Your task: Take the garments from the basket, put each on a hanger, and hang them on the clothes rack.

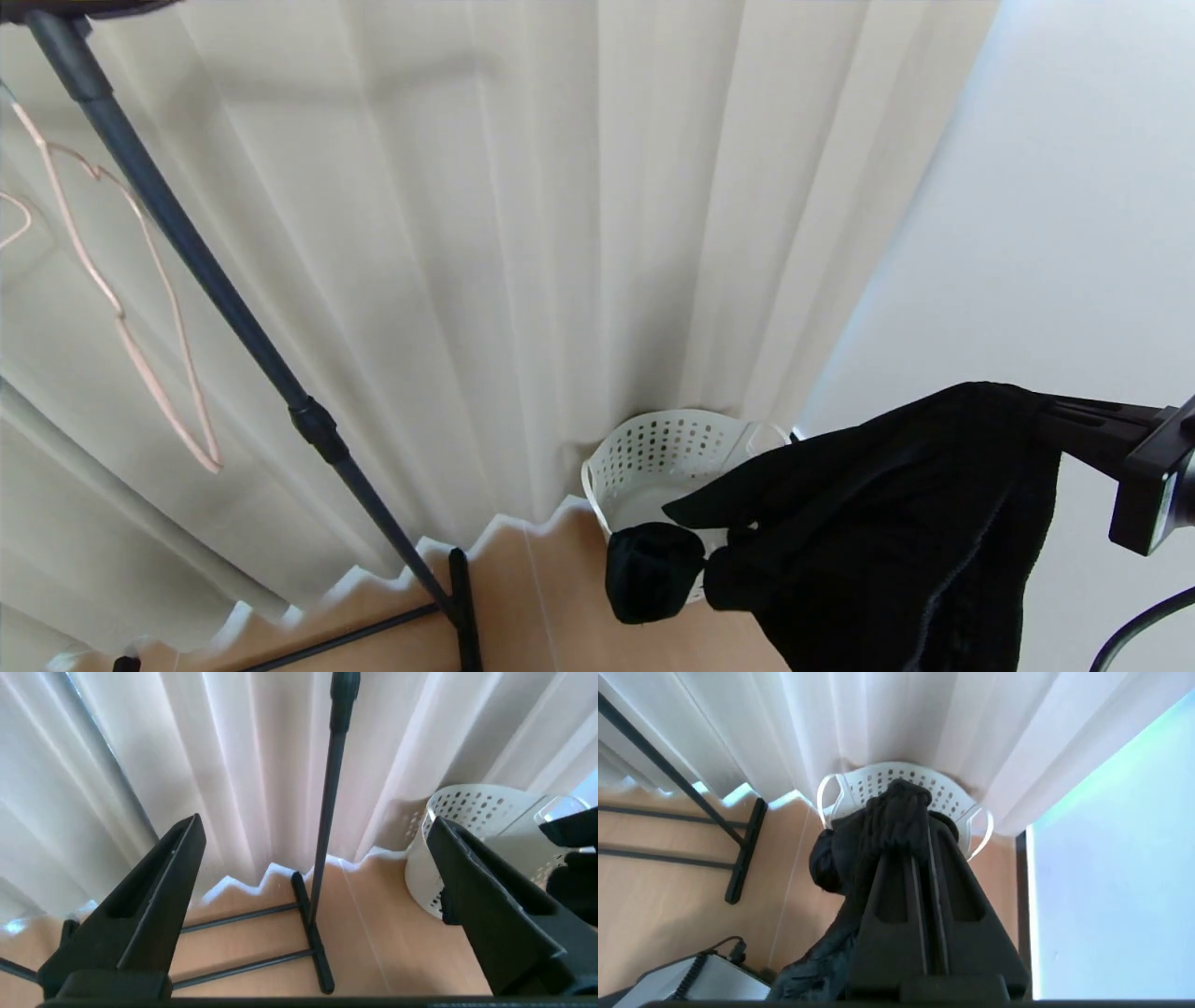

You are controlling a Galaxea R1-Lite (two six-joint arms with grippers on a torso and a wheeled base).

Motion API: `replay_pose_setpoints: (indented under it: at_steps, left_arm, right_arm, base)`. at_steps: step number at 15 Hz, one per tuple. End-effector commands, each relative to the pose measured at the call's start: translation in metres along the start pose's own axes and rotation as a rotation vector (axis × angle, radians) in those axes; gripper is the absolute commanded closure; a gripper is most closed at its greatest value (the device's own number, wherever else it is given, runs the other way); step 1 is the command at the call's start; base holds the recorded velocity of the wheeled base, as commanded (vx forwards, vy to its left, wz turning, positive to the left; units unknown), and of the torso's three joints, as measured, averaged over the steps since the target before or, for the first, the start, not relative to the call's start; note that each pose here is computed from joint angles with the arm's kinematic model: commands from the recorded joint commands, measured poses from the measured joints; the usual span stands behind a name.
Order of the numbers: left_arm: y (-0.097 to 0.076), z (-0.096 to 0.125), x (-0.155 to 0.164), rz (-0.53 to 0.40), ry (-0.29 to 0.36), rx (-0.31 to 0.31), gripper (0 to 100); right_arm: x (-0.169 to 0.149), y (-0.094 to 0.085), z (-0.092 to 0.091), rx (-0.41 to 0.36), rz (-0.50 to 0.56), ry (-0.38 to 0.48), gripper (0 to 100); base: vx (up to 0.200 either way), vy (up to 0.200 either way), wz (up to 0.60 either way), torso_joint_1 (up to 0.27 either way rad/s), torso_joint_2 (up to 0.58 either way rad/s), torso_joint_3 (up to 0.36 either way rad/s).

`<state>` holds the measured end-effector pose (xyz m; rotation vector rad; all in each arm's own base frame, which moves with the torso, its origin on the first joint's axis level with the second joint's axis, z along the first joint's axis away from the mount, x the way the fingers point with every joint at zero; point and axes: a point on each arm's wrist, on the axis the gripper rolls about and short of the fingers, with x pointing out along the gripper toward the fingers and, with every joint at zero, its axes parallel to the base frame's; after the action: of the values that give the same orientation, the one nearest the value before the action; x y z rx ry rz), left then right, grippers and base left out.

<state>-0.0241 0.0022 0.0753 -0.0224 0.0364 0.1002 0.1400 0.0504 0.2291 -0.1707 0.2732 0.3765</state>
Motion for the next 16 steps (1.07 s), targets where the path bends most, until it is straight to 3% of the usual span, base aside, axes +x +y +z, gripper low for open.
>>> replay_pose_setpoints:
  at_steps: [1, 16]
  left_arm:
    - [0.0, 0.0001, 0.0001, 0.001, 0.001, 0.0, 0]
    - [0.0001, 0.0, 0.0, 0.001, -0.001, 0.0, 0]
  right_arm:
    - [0.0001, 0.0002, -0.0004, 0.0, 0.001, 0.001, 100]
    - [-0.0014, 0.0005, -0.0029, -0.018, 0.001, 0.004, 100]
  base:
    - [0.0, 0.0, 0.0, 0.193, -0.53, -0.115]
    - [0.0, 0.0, 0.0, 0.221, -0.52, -0.163]
